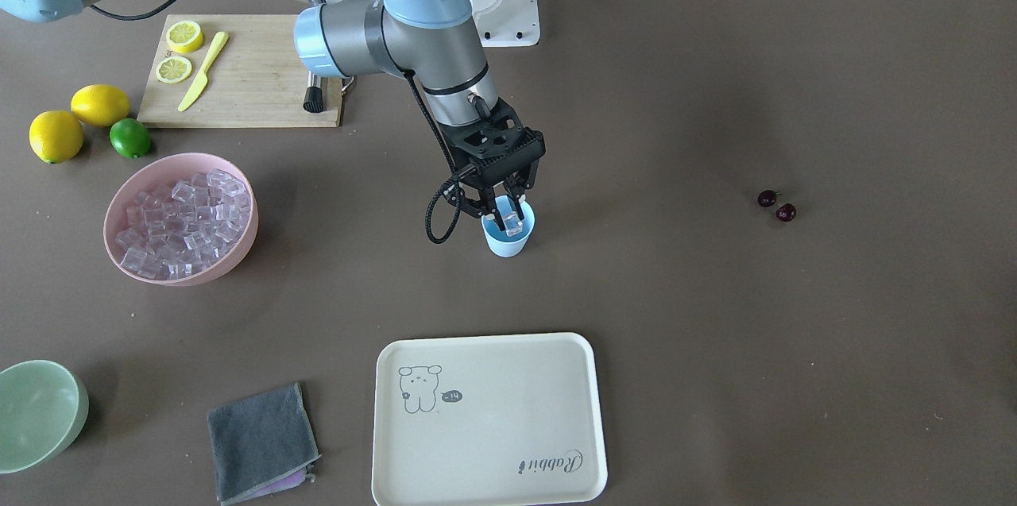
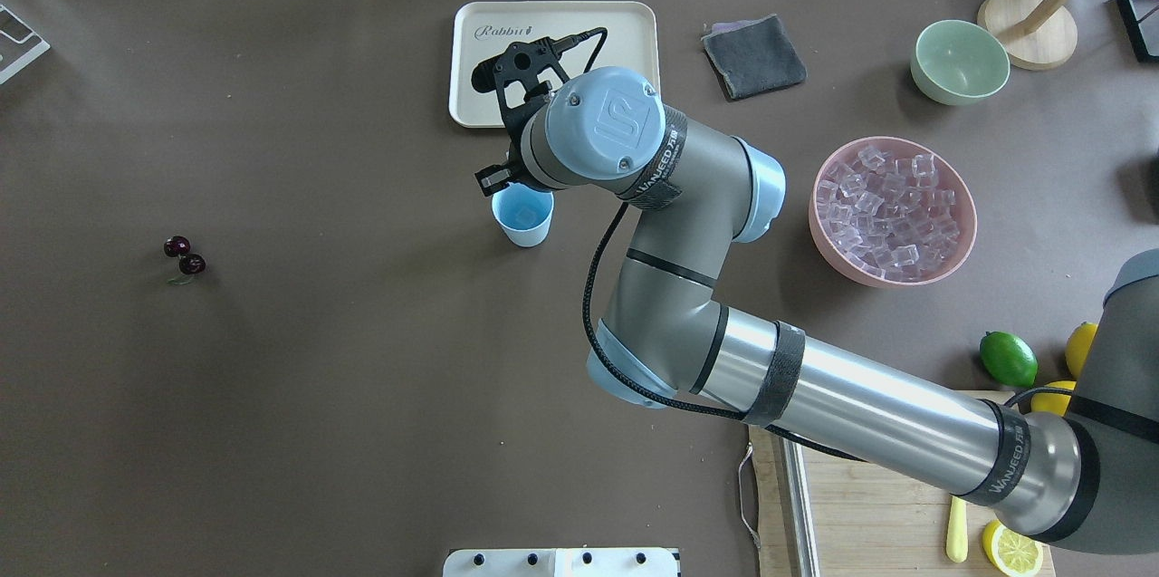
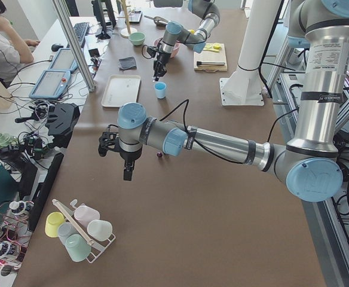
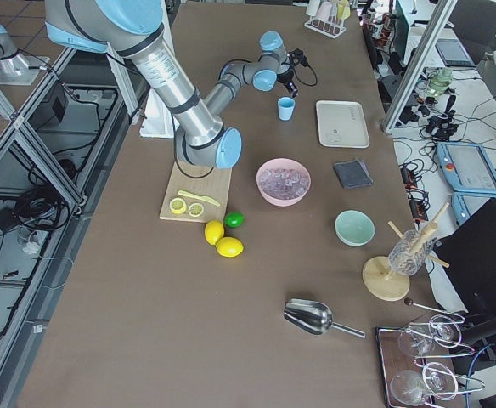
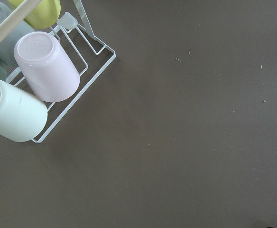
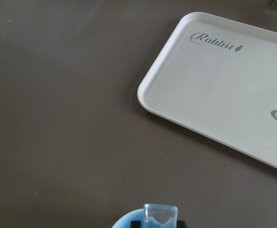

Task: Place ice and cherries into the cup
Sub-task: 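Open the right gripper to drop the ice cube into the cup, then move the right gripper back over the ice bowl, then lower the right gripper and grasp a third ice cube, then carry the ice cube with the right gripper over the blue cup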

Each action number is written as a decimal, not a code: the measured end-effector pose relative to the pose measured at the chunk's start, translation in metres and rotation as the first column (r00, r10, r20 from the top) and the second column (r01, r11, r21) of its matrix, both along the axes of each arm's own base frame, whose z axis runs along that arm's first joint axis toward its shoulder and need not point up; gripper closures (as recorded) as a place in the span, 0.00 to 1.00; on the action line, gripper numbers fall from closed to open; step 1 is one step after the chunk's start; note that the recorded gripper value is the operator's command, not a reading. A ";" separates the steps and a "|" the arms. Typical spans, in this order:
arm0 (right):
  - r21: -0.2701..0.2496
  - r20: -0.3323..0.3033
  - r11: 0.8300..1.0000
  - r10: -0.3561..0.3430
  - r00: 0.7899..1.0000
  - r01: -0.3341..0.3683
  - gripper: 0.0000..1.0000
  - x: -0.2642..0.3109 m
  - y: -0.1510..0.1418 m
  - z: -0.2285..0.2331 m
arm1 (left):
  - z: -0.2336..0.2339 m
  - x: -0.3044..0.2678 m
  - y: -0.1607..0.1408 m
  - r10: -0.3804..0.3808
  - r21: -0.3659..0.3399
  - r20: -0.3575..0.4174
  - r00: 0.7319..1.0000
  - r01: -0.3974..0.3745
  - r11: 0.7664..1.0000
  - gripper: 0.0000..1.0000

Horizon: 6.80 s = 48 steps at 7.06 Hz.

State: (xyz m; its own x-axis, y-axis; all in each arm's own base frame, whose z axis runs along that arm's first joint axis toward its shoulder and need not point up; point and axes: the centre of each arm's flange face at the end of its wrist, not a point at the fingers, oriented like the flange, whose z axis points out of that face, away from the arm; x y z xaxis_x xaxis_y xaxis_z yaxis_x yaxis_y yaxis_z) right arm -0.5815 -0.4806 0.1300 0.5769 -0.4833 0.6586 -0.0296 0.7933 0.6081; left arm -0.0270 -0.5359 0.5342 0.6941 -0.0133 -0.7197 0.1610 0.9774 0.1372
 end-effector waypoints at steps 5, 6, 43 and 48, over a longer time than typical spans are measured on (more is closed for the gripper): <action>0.004 0.015 1.000 -0.010 1.000 0.009 0.00 0.007 0.003 0.005 | 0.002 0.000 0.003 -0.001 -0.004 0.000 1.000 0.001 1.000 0.02; -0.012 0.029 1.000 -0.023 0.999 0.023 0.00 0.033 -0.011 0.010 | 0.001 0.000 0.003 0.000 -0.003 0.000 1.000 0.000 1.000 0.02; -0.225 0.033 0.966 0.136 0.990 -0.125 1.00 0.238 -0.040 0.142 | -0.020 0.013 0.011 0.023 0.089 -0.001 1.000 -0.023 0.996 0.02; -0.088 0.131 0.994 0.073 0.989 -0.062 1.00 0.101 -0.014 0.006 | -0.019 0.020 0.010 0.038 0.086 -0.007 0.999 -0.037 0.996 0.02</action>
